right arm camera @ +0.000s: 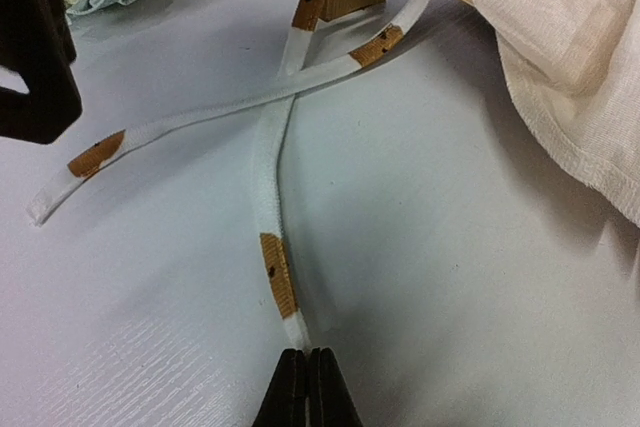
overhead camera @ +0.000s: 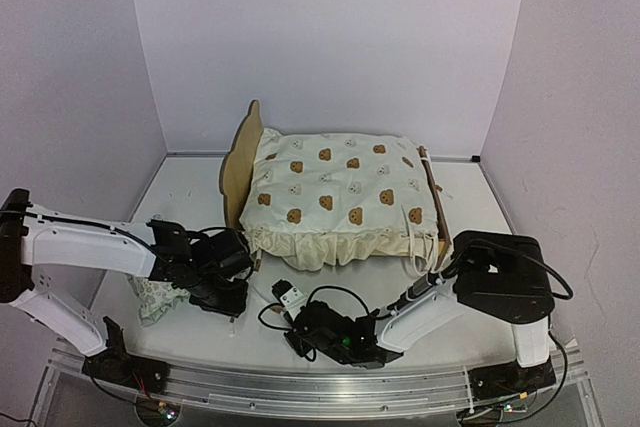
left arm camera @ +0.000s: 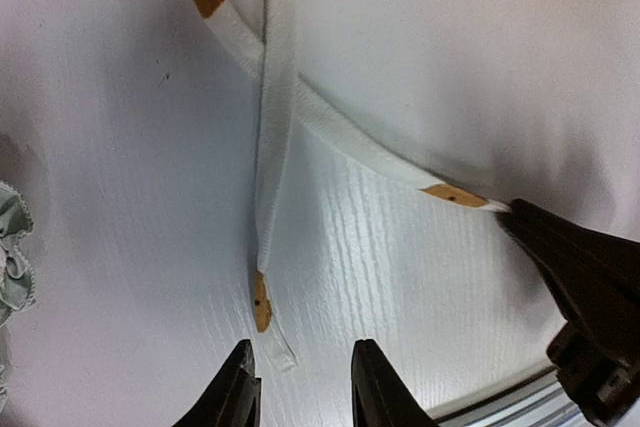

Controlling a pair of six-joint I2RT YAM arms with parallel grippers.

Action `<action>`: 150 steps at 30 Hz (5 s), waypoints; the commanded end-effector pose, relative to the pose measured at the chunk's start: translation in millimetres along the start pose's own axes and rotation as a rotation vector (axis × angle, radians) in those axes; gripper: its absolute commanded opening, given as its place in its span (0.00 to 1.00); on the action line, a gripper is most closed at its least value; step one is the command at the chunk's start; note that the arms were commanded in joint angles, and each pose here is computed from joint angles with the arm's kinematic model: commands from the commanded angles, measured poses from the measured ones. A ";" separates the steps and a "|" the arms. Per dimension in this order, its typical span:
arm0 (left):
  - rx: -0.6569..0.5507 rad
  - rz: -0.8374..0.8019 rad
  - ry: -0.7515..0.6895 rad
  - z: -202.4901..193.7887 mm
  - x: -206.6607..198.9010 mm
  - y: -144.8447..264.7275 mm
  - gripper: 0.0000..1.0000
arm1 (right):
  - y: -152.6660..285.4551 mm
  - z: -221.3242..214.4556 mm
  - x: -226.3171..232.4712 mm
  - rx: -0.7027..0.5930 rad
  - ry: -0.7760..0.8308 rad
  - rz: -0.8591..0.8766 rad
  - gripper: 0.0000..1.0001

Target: Set up the pet bed

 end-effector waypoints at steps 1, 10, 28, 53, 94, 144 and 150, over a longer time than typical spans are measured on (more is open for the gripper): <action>-0.108 -0.034 -0.001 17.3 -1.5 34.7 0.51 | 10.6 30.8 11.9 -0.045 -0.018 0.057 0.00; -0.246 0.040 0.075 54.3 21.0 30.4 0.41 | 14.6 44.3 19.0 -0.055 -0.025 0.108 0.00; -0.307 0.000 0.029 93.8 50.0 -27.1 0.36 | 19.9 44.8 18.5 -0.021 -0.059 0.134 0.00; -0.387 0.008 0.113 101.3 52.9 -69.7 0.27 | 22.1 44.1 22.1 -0.001 -0.071 0.169 0.00; -0.427 -0.029 0.184 72.8 62.5 -30.9 0.00 | -79.7 110.6 -16.9 0.080 -0.229 -0.110 0.00; -0.372 -0.123 0.194 64.1 45.2 -24.0 0.01 | -111.7 121.5 19.0 -0.003 -0.197 0.217 0.00; -0.371 -0.113 0.203 61.1 47.5 -24.8 0.02 | -103.2 118.7 20.4 -0.038 -0.209 0.289 0.00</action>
Point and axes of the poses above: each gripper's point midway between its finger pads, its own y axis back along the fingers, its own x axis along the line the jaws close on, z = x × y, the point moved 6 cm from there along y, back along the fingers, and after that the axes turned 14 degrees about -y, right-handed, at the moved point
